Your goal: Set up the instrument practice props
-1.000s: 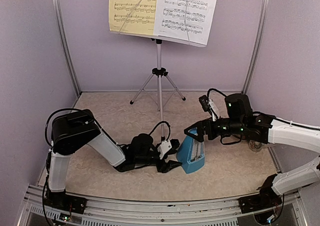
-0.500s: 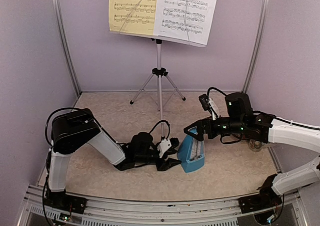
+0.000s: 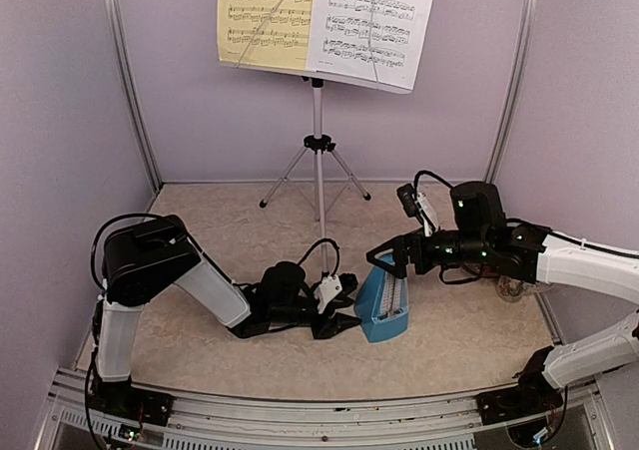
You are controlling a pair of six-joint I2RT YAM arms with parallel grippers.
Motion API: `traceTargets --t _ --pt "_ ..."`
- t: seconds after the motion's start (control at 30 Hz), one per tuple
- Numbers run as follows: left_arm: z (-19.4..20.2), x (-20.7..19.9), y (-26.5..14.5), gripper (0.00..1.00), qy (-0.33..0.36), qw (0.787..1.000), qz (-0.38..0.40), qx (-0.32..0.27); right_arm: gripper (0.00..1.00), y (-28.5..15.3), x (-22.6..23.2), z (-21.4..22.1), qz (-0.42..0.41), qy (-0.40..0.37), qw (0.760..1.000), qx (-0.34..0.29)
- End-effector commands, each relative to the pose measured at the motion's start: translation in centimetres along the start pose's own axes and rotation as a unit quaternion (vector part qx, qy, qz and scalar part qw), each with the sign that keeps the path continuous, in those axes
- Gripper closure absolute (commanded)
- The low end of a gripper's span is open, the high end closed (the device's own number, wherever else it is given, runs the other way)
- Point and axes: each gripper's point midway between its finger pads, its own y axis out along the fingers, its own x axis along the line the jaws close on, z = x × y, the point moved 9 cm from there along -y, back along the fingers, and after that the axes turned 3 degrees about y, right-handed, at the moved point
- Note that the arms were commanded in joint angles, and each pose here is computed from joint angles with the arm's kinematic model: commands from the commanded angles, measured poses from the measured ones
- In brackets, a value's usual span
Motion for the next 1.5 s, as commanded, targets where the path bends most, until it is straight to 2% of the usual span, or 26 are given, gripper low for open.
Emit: traceTargets --t 0.0,0.2,0.4,0.7,1.0,1.23,1.47 --pt "0.0 0.4 0.2 0.42 0.009 1.000 0.000 0.000 0.00 0.0 0.4 -0.6 -0.005 -0.004 1.000 -0.001" --pt "-0.1 0.8 0.0 0.31 0.010 1.000 -0.010 -0.002 0.00 -0.6 -0.4 -0.1 0.051 0.021 0.998 -0.001" --pt "-0.3 1.3 0.2 0.25 0.010 1.000 -0.022 -0.003 0.05 0.1 -1.1 1.3 0.047 0.046 0.998 0.004" --pt "0.1 1.9 0.9 0.21 0.019 1.000 -0.017 0.002 0.23 0.6 -1.5 2.1 0.050 0.042 0.998 0.015" --pt "0.1 2.1 1.0 0.27 0.026 0.999 0.018 -0.001 0.34 0.9 -1.7 2.6 0.045 0.040 0.998 0.021" --pt "0.2 2.0 1.3 0.36 0.028 0.999 0.028 0.004 0.41 0.9 -1.7 2.9 0.040 0.040 0.998 0.023" --pt "0.3 2.3 1.4 0.42 0.028 0.999 0.019 0.010 0.44 0.9 -1.6 2.8 0.038 0.040 0.998 0.022"
